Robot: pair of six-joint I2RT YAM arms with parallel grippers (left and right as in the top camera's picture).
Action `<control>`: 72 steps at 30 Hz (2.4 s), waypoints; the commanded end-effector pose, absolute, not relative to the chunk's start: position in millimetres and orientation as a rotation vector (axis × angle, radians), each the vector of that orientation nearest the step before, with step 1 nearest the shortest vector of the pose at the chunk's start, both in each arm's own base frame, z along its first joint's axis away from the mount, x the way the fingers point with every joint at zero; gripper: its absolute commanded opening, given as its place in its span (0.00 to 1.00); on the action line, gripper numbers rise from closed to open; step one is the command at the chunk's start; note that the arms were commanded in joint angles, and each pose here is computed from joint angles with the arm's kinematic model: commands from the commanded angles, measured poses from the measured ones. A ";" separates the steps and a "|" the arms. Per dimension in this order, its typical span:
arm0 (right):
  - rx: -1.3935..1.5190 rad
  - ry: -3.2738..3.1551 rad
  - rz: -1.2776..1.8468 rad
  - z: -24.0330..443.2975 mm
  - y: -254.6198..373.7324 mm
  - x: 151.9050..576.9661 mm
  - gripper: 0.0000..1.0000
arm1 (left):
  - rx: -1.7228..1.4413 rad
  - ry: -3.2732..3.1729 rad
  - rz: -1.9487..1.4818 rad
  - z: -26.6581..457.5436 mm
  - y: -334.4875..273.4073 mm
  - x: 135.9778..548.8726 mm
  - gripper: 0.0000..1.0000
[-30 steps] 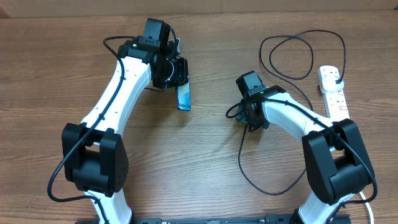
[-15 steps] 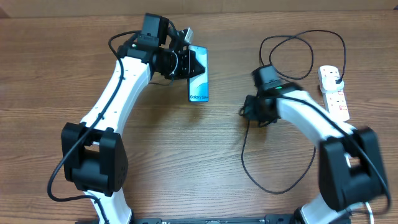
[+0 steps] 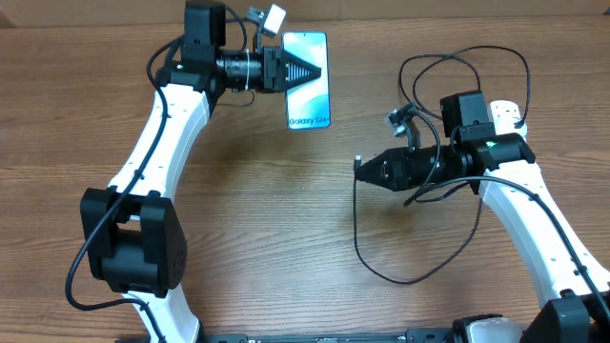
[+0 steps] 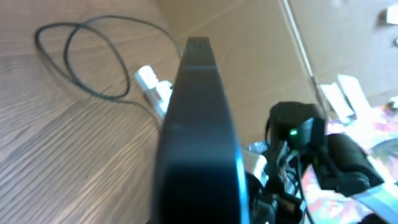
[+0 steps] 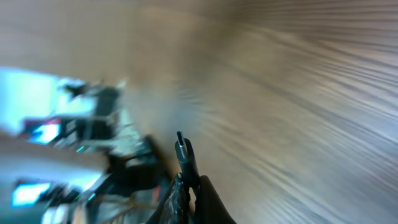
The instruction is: Plug charger to phone and switch on socket
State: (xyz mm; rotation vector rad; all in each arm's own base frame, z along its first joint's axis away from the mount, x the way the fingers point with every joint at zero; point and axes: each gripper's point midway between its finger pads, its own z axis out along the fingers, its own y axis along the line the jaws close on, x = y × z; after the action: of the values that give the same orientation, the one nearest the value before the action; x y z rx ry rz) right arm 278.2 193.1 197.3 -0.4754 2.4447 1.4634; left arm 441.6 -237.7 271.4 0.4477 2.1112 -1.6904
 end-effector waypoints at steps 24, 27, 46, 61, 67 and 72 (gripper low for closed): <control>-0.625 2.109 1.767 251.6 209.6 273.7 0.04 | 0.800 1.916 -2.040 357.2 -288.1 376.6 0.04; -0.619 2.122 1.748 249.4 209.2 275.2 0.04 | 0.748 1.928 -2.018 355.7 -289.3 383.4 0.04; -0.557 2.179 1.754 245.8 208.4 276.0 0.04 | 0.702 1.971 -1.925 330.1 -301.0 388.7 0.04; -0.522 2.219 1.716 240.6 207.2 280.6 0.04 | 0.723 1.996 -1.951 325.9 -311.1 378.0 0.04; -0.453 2.302 1.649 228.9 203.7 285.2 0.04 | 0.723 1.992 -1.907 320.9 -309.6 382.2 0.04; -0.287 2.613 1.257 175.7 189.6 290.8 0.05 | 0.434 2.086 -1.733 303.2 -263.9 432.7 0.04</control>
State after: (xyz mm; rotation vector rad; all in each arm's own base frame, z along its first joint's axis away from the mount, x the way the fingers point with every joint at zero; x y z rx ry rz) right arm 281.4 198.8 205.2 -0.3740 2.4537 1.5440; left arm 401.3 -302.6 293.8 0.5822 2.0926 -1.8961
